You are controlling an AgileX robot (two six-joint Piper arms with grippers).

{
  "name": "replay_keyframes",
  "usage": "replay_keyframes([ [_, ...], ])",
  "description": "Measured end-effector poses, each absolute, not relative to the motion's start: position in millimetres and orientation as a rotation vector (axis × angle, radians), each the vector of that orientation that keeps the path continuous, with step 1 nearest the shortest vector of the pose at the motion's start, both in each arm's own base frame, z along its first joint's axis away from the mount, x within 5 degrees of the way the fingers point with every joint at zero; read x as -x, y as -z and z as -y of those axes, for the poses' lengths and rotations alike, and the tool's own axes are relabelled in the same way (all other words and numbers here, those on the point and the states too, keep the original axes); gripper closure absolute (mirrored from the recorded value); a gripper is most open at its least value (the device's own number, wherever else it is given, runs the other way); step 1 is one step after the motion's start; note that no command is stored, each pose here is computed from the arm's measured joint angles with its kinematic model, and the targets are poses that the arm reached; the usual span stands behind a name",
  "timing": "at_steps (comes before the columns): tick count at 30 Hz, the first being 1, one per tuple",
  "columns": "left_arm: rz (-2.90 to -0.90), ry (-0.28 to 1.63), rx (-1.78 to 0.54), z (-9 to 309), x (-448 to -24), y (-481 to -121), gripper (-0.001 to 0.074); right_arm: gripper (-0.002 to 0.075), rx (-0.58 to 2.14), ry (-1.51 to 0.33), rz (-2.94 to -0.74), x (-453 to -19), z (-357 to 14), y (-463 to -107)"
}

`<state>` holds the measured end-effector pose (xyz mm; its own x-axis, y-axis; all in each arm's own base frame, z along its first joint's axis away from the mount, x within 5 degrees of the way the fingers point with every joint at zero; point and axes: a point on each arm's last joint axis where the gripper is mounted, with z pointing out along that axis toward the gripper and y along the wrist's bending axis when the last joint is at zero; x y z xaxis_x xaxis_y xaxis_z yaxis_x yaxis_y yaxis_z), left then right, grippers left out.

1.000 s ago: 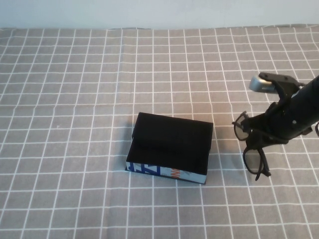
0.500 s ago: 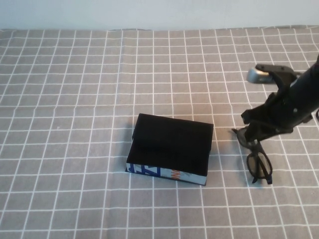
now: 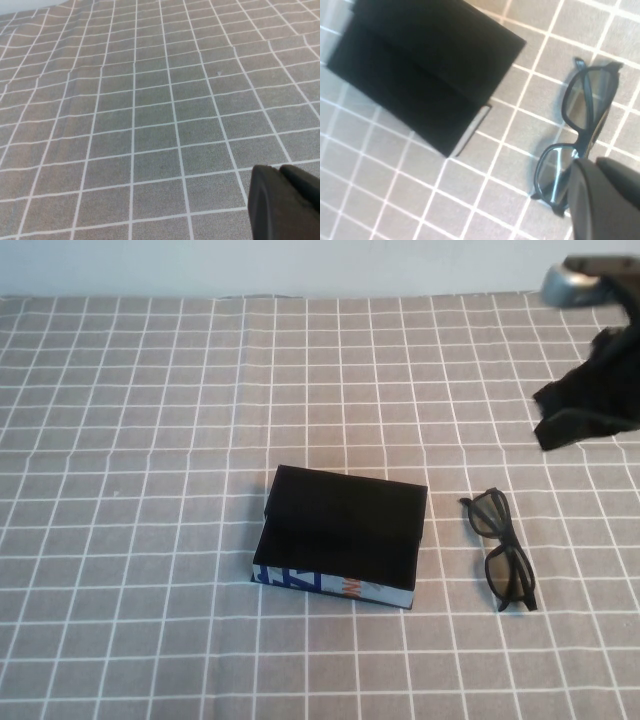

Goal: Take glasses out of glasses case

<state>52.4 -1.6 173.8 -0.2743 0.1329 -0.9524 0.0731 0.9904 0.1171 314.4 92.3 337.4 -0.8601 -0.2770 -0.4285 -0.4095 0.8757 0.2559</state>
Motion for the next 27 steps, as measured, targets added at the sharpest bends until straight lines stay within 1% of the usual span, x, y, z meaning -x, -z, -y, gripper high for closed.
replay_keyframes([
  [5,-1.85,-0.058,-0.15,1.6,-52.4,-173.8,0.0739,0.0742,0.481,-0.467,-2.544,-274.4,-83.9,-381.0],
  [9,-1.85,-0.058,-0.15,1.6,-52.4,-173.8,0.0739,0.0742,0.445,-0.421,-2.473,-238.6,-73.6,-400.5],
  [12,-1.85,-0.058,-0.15,1.6,-52.4,-173.8,0.0739,0.0742,0.427,-0.368,-2.37,-204.3,-63.6,-412.3],
  [17,-1.85,-0.058,-0.15,1.6,-52.4,-173.8,0.0739,0.0742,0.388,-0.283,-2.183,-150.5,-46.9,-414.3],
  [23,-1.85,-0.058,-0.15,1.6,-52.4,-173.8,0.0739,0.0742,0.385,-0.304,-2.123,-103.1,-39.3,-401.6],
  [27,-1.85,-0.058,-0.15,1.6,-52.4,-173.8,0.0739,0.0742,0.394,-0.348,-2.127,-86.1,-39.1,-396.4],
])
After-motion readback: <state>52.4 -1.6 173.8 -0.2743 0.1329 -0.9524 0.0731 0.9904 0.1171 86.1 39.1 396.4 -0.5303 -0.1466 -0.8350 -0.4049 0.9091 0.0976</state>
